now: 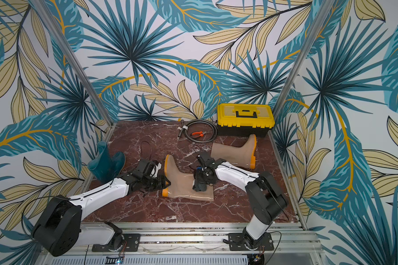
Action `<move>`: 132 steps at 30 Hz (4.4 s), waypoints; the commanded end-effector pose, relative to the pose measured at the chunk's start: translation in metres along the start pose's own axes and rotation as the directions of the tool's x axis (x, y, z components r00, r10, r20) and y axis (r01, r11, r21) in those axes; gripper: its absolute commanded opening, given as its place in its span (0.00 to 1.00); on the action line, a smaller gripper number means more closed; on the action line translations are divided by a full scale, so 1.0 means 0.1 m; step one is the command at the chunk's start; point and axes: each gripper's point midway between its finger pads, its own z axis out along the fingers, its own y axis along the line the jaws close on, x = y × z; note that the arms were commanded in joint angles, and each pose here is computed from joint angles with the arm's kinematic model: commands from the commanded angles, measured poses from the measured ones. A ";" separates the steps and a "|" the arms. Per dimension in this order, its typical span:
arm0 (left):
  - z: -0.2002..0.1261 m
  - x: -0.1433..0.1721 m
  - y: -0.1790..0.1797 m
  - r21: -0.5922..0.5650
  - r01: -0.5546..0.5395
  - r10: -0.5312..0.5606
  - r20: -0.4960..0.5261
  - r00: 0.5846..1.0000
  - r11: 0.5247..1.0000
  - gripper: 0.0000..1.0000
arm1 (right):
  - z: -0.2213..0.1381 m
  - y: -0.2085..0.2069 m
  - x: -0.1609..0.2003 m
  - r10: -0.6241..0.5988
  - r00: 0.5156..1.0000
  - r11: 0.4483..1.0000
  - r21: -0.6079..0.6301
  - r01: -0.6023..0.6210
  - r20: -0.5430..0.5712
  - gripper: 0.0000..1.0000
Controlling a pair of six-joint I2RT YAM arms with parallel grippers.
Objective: Wipe the rubber boots with a cloth
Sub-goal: Wipe the dirt off the rubber boot.
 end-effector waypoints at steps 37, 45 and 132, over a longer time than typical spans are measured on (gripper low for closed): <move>0.03 0.02 -0.02 0.020 -0.013 0.013 -0.012 1.000 1.000 0.47 | -0.39 1.31 0.39 -0.185 0.982 0.964 -0.186 0.191 0.051 0.00; 0.07 0.06 0.00 0.016 -0.009 0.010 -0.033 0.999 1.000 0.47 | 0.20 1.42 0.70 -0.214 0.975 0.966 -0.157 0.203 -0.054 0.00; 0.05 -0.14 -0.02 -0.022 -0.203 0.203 -0.022 0.979 0.979 0.47 | 0.08 2.08 -0.92 0.005 0.995 0.892 -0.450 0.043 0.104 0.00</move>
